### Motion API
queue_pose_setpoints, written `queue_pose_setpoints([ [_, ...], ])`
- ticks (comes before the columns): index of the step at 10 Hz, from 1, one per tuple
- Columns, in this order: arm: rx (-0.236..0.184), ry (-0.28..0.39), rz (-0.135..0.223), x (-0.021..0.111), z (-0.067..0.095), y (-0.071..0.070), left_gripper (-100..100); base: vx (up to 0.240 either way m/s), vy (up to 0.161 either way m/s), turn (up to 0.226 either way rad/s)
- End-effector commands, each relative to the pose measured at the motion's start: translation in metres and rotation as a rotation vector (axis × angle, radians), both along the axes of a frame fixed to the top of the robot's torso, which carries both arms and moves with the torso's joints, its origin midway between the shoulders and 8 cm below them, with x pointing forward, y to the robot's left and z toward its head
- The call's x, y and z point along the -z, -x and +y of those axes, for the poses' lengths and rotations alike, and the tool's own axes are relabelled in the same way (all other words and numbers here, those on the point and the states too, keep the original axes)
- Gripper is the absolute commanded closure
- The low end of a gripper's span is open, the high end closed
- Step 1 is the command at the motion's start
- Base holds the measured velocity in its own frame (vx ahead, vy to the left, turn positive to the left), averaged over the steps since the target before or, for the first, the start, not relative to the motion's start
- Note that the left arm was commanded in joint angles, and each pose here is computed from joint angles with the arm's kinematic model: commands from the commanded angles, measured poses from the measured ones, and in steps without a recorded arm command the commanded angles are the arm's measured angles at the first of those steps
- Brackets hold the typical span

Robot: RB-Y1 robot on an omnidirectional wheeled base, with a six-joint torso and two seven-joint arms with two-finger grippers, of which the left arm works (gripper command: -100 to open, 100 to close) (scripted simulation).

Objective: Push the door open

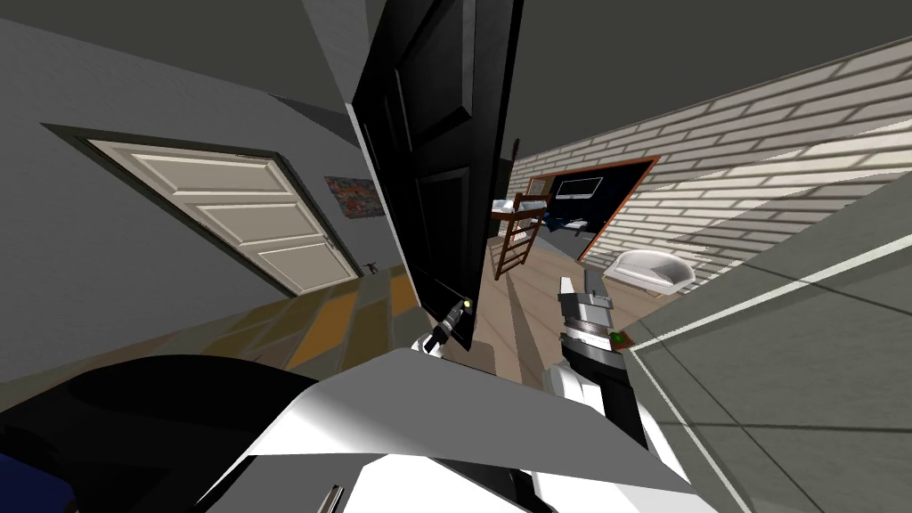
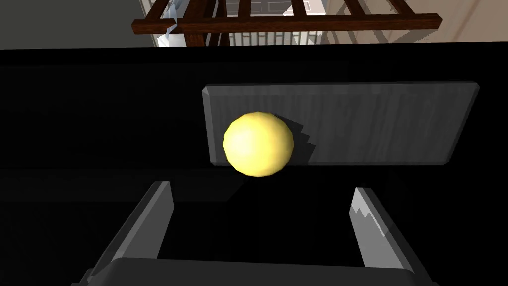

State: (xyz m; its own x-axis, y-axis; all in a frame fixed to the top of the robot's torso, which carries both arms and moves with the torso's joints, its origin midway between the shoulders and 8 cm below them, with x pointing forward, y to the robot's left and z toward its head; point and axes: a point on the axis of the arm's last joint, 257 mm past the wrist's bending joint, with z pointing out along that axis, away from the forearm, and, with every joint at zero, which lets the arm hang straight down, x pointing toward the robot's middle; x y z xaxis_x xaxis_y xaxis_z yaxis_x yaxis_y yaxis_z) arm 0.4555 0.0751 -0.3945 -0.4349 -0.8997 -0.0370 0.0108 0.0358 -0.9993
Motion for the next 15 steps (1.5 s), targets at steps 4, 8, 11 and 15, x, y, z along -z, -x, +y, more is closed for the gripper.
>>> queue_pose_setpoints([
  [4, -0.004, 0.011, -0.002, -0.002, -0.006, 0.001, 100, 0.097, -0.065, -0.009],
  [8, -0.004, 0.011, -0.002, -0.002, -0.006, 0.001, 100, -0.014, 0.009, -0.004],
  [11, -0.026, -0.011, 0.000, 0.002, 0.010, -0.002, 100, 0.079, -0.032, 0.044],
  [15, -0.056, -0.032, -0.004, 0.003, 0.029, -0.006, 100, 0.136, -0.060, 0.068],
])
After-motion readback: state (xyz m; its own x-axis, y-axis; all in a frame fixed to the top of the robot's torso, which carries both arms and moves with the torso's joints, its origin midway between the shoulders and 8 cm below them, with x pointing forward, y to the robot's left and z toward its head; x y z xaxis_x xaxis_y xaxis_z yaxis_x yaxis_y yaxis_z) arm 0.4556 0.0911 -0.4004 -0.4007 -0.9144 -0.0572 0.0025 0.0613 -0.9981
